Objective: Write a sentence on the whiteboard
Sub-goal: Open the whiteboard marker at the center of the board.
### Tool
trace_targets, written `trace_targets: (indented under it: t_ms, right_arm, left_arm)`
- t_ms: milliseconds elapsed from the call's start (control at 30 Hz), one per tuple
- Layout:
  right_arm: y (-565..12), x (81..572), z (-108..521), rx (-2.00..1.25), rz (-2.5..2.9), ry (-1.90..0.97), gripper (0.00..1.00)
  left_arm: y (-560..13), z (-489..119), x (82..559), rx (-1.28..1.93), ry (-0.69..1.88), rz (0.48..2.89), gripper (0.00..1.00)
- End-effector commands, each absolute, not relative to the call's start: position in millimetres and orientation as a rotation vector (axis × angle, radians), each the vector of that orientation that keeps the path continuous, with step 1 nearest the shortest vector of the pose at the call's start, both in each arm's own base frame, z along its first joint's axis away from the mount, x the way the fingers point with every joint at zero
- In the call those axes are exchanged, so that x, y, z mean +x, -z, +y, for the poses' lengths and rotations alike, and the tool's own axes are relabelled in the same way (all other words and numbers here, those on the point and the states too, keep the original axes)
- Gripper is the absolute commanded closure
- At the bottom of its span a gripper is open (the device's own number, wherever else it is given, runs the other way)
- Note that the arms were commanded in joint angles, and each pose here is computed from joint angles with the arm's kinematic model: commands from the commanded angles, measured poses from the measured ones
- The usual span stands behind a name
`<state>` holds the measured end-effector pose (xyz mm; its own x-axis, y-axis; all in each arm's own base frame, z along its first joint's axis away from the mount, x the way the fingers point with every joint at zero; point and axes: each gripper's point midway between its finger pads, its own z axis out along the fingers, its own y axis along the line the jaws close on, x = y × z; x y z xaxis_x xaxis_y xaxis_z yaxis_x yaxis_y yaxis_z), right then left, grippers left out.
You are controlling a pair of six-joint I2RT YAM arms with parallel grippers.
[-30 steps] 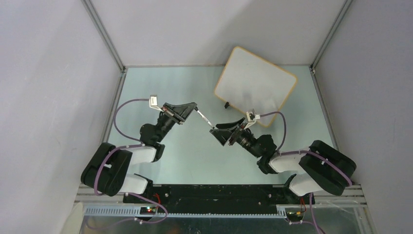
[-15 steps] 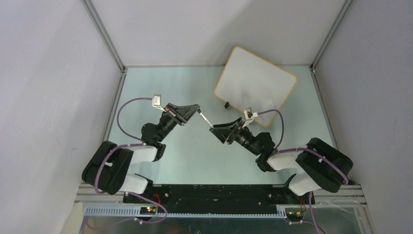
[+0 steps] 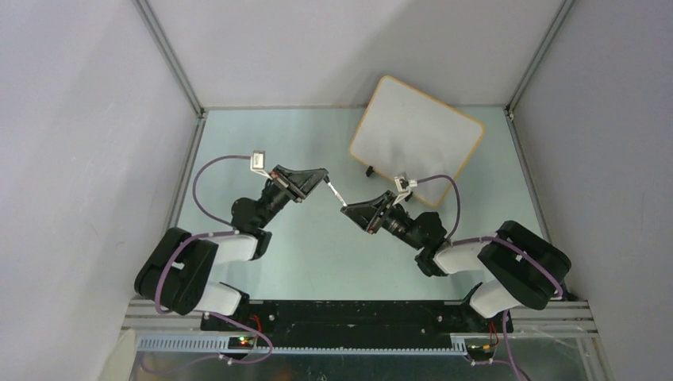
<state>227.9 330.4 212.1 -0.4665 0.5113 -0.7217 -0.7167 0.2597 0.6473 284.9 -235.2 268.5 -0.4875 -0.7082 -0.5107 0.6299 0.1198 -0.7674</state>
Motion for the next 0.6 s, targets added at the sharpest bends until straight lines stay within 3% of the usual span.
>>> trace_targets:
  t_ms: [0,33,67,567]
  right_arm:
    - [-227,228,334,-0.231,1.409,-1.486,0.89]
    - [-227,227,335,-0.233,1.41,-1.488,0.98]
    - [-226,227,334,-0.235,1.414,-1.489,1.0]
    - [-186,205,311,-0.223,1.524,-1.423,1.0]
  left_arm:
    - [-287,-240,279,-0.012,1.621,1.269,1.0]
    - [-288,-240,279,-0.011,1.619,1.266,1.0]
    - [-288,-240,279,-0.011,1.618,1.266,1.0]
    - [-291,-224,299,-0.064,1.579,1.25,1.0]
